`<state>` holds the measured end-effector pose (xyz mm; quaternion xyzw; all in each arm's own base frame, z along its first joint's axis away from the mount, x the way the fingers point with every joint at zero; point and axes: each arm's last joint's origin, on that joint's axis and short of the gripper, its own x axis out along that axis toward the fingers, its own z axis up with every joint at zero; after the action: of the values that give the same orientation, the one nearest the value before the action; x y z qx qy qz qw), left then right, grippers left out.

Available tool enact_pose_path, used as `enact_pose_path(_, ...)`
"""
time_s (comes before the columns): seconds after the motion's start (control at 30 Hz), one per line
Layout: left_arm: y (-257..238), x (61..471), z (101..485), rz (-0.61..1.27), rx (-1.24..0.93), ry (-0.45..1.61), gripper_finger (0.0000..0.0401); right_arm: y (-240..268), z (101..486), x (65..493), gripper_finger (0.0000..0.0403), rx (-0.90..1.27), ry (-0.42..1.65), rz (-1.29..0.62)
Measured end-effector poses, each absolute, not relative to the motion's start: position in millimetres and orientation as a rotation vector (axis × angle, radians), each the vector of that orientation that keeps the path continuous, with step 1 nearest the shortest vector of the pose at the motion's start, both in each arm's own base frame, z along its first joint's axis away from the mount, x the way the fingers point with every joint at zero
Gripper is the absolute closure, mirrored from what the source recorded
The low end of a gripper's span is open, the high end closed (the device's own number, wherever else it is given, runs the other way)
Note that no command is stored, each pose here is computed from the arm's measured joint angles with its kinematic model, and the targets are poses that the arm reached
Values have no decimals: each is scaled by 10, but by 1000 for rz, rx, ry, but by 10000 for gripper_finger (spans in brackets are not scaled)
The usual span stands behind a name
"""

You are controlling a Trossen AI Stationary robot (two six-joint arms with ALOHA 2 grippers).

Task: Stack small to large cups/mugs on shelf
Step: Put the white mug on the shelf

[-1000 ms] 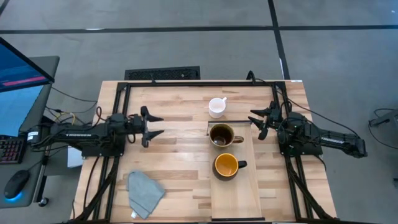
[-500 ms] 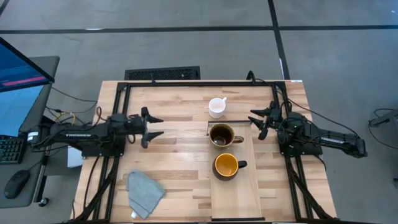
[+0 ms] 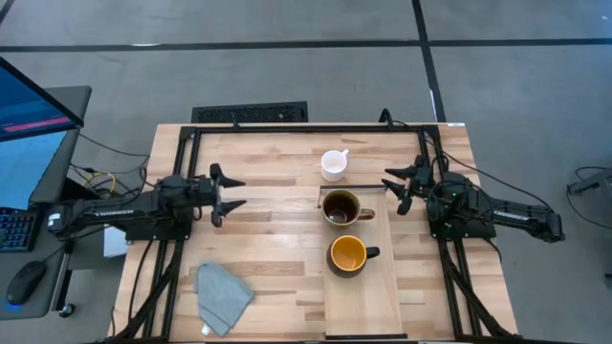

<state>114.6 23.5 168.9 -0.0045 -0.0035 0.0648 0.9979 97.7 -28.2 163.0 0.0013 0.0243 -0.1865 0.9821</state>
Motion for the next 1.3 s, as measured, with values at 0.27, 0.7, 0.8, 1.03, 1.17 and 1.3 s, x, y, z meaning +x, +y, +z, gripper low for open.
enact_pose_path(0.27, 217, 1055, 1684, 138, -7, -10, 140, -283, 1630, 977, 214, 3, 49, -376)
enact_pose_path(0.7, 210, 1016, 1617, 148, -57, 50, 140, -283, 1630, 977, 214, 3, 49, -375)
enact_pose_path(0.8, 215, 1015, 1615, 164, -57, 51, 140, -283, 1630, 977, 214, 3, 49, -376)
enact_pose_path(1.03, 219, 1014, 1613, 178, -10, 57, 140, -284, 1641, 979, 214, 4, 33, -377)
enact_pose_path(1.17, 228, 1012, 1607, 208, 9, 65, 140, -283, 1720, 978, 214, -2, -50, -377)
enact_pose_path(1.3, 229, 1012, 1606, 213, -1, 65, 140, -281, 1817, 968, 214, -9, -151, -376)
